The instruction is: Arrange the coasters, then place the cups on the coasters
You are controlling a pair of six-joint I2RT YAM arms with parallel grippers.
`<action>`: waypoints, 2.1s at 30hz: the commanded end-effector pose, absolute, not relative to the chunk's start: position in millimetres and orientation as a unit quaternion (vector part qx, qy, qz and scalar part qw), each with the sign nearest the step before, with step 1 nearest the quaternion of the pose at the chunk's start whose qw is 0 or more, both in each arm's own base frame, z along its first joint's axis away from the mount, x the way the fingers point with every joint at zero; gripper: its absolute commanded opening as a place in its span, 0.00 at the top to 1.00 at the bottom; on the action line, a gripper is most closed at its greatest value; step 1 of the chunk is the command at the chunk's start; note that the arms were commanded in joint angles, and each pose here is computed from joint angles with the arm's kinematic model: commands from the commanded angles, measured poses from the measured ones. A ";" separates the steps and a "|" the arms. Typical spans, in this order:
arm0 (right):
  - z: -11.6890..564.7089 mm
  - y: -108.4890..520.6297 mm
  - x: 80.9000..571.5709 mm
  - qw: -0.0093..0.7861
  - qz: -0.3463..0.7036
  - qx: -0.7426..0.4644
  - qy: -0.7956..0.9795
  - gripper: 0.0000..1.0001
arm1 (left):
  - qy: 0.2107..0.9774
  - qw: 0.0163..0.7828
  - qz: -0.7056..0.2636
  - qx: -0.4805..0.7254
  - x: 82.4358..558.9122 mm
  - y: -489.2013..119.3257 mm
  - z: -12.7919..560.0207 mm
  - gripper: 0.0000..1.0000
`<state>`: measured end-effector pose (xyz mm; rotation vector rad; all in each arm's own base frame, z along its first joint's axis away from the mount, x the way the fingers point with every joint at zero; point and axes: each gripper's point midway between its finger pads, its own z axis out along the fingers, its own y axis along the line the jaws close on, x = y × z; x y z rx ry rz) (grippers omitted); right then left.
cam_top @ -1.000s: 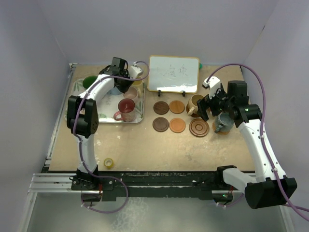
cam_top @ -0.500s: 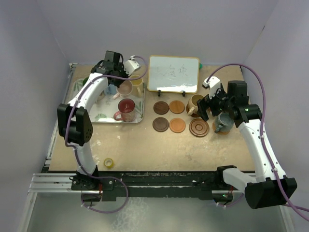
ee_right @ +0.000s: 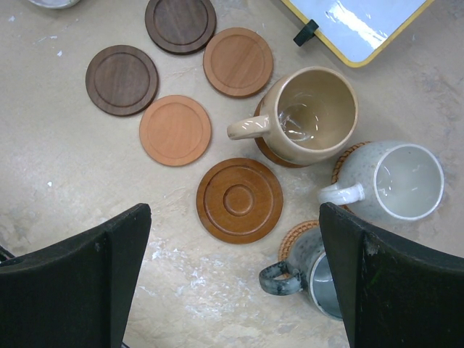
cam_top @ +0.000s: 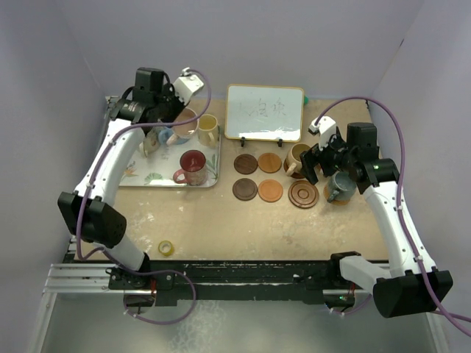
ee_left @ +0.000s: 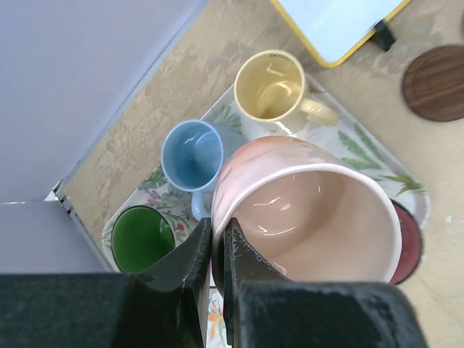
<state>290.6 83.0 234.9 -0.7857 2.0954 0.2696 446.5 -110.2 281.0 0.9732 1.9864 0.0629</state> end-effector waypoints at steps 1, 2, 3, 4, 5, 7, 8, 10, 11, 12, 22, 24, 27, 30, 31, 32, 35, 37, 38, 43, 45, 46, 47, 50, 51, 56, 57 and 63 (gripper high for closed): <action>240.0 84.0 291.6 0.439 0.108 -0.315 0.835 0.00 | 0.770 0.531 -0.046 0.349 424.0 -134.7 353.0 0.97; 240.4 83.1 292.2 0.440 0.106 -0.312 0.835 0.00 | 0.772 0.533 -0.059 0.340 420.3 -138.2 355.6 0.97; 240.5 82.4 292.7 0.440 0.105 -0.309 0.836 0.00 | 0.774 0.534 -0.074 0.333 416.7 -143.1 357.5 0.97; 239.6 82.0 292.0 0.438 0.106 -0.306 0.839 0.00 | 0.774 0.535 -0.087 0.326 413.8 -147.5 359.7 0.97; 238.6 82.0 291.1 0.436 0.108 -0.303 0.841 0.00 | 0.777 0.534 -0.100 0.319 411.1 -151.8 359.8 0.97; 238.4 81.9 291.5 0.436 0.109 -0.300 0.842 0.00 | 0.782 0.528 -0.126 0.306 405.3 -161.9 357.9 0.97; 239.6 81.6 293.3 0.439 0.107 -0.299 0.840 0.00 | 0.786 0.524 -0.137 0.299 403.0 -166.0 355.6 0.97; 242.3 81.5 295.8 0.446 0.106 -0.295 0.838 0.00 | 0.791 0.511 -0.157 0.298 394.3 -179.0 348.6 0.97; 242.0 80.9 296.1 0.447 0.104 -0.295 0.838 0.00 | 0.793 0.504 -0.166 0.299 389.7 -186.2 343.7 0.97; 241.9 80.1 296.3 0.447 0.102 -0.293 0.839 0.00 | 0.795 0.499 -0.170 0.301 385.8 -192.0 338.6 0.97; 239.1 74.4 295.1 0.443 0.091 -0.288 0.844 0.00 | 0.793 0.444 -0.195 0.368 325.4 -251.3 260.6 0.97; 238.2 73.8 296.6 0.442 0.089 -0.288 0.845 0.00 | 0.798 0.426 -0.196 0.379 312.6 -259.7 243.0 0.97; 238.5 71.4 300.4 0.446 0.080 -0.288 0.844 0.00 | 0.806 0.400 -0.196 0.390 299.1 -265.4 217.8 0.97; 237.8 70.6 301.6 0.447 0.077 -0.288 0.843 0.00 | 0.811 0.377 -0.191 0.405 290.5 -265.5 191.7 0.97; 237.3 70.4 301.5 0.446 0.077 -0.289 0.843 0.00 | 0.813 0.366 -0.192 0.410 287.0 -266.0 183.5 0.97; 236.6 69.8 301.8 0.446 0.076 -0.290 0.843 0.00 | 0.815 0.356 -0.195 0.414 283.0 -267.2 176.5 0.97; 236.0 69.4 301.9 0.446 0.075 -0.292 0.843 0.00 | 0.821 0.325 -0.202 0.423 269.9 -271.1 154.2 0.97; 235.2 68.0 302.1 0.445 0.073 -0.292 0.843 0.00 | 0.826 0.313 -0.202 0.424 264.3 -273.3 144.0 0.97; 235.3 67.6 302.4 0.445 0.073 -0.291 0.844 0.00 | 0.828 0.307 -0.204 0.423 262.1 -274.4 139.5 0.97; 233.5 66.6 303.2 0.442 0.073 -0.290 0.846 0.00 | 0.836 0.292 -0.206 0.417 258.4 -278.8 125.5 0.97; 232.0 66.9 303.1 0.440 0.075 -0.290 0.847 0.00 | 0.840 0.287 -0.204 0.413 258.9 -278.8 121.0 0.97; 231.5 67.4 303.3 0.439 0.076 -0.291 0.847 0.00 | 0.842 0.284 -0.203 0.411 259.1 -278.6 118.0 0.97; 230.8 67.6 303.1 0.438 0.077 -0.291 0.847 0.00 | 0.845 0.280 -0.202 0.409 258.7 -279.0 115.4 0.97; 229.5 68.7 303.3 0.436 0.080 -0.292 0.848 0.00 | 0.849 0.271 -0.199 0.407 258.7 -279.0 109.1 0.97; 229.1 69.0 303.3 0.435 0.081 -0.292 0.848 0.00 | 0.851 0.268 -0.199 0.406 258.5 -279.6 107.4 0.97; 228.0 70.6 303.4 0.432 0.086 -0.294 0.848 0.00 | 0.855 0.253 -0.200 0.406 257.9 -281.0 100.9 0.97; 227.9 70.8 303.1 0.432 0.087 -0.294 0.848 0.00 | 0.856 0.251 -0.199 0.406 258.0 -281.0 99.1 0.97; 226.8 72.8 302.7 0.430 0.093 -0.295 0.848 0.00 | 0.855 0.245 -0.188 0.417 256.0 -282.1 92.7 0.91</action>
